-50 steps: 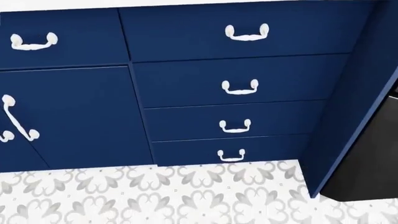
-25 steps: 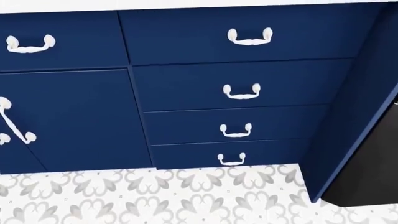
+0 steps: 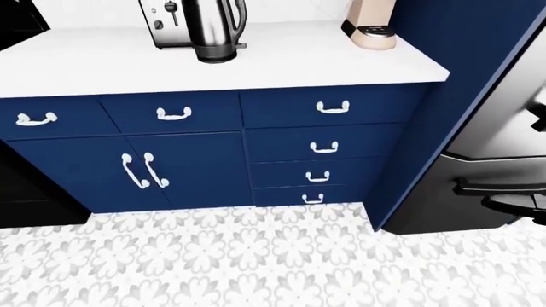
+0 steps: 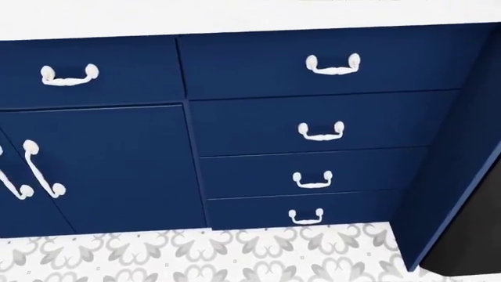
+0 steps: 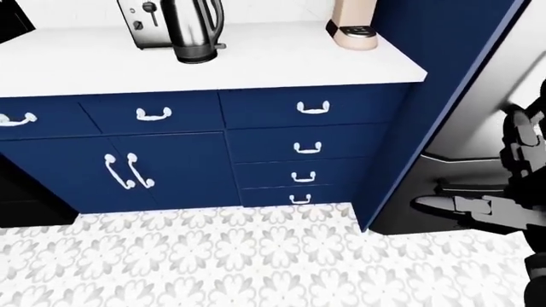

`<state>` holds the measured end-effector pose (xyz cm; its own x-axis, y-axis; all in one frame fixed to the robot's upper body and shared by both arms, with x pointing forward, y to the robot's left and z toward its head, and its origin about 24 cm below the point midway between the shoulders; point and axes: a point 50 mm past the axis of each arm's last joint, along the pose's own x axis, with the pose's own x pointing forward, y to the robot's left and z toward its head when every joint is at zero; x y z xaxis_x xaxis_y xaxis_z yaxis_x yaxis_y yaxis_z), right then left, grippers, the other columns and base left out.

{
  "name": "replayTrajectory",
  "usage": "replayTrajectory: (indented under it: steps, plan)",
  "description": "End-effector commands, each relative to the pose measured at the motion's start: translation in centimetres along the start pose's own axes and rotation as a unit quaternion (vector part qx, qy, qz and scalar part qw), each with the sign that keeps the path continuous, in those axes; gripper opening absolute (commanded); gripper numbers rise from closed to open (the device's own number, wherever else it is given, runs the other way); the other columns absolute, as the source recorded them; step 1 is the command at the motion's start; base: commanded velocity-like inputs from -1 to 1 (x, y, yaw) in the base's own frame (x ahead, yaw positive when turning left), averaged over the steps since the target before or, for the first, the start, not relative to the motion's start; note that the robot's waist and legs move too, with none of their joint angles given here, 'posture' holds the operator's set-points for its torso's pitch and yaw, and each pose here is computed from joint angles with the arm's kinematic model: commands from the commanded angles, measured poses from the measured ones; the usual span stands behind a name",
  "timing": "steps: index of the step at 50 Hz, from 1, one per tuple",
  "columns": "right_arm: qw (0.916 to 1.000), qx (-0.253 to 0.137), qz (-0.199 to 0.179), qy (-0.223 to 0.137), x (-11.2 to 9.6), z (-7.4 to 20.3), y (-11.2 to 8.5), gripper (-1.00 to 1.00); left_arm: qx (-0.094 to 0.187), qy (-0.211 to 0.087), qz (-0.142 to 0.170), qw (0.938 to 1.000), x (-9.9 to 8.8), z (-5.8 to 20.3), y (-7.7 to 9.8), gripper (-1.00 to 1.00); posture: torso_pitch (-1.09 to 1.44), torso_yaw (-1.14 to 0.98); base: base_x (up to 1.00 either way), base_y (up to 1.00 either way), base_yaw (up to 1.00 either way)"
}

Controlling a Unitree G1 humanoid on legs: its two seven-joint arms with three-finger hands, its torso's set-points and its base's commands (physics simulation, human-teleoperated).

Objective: Close the lid of the electric kettle.

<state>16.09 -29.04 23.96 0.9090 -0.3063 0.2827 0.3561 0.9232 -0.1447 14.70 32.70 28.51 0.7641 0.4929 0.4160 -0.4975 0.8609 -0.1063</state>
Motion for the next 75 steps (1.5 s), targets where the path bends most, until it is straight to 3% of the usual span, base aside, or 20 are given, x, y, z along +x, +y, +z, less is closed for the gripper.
replayTrajectory:
  steps: [1, 75]
  plan:
    - [0.9993, -0.016, -0.011, -0.032, -0.13, 1.08, -0.21, 1.0, 0.004, -0.038, -0.013, 0.9992, -0.16, 1.32, -0.41, 1.0, 0.0, 0.0, 0.0, 0.18, 0.0]
    - [0.9994, -0.023, -0.017, -0.021, -0.03, 0.3, -0.39, 1.0, 0.014, -0.034, -0.014, 0.9992, -0.06, 0.77, -0.57, 1.0, 0.0, 0.0, 0.0, 0.18, 0.0]
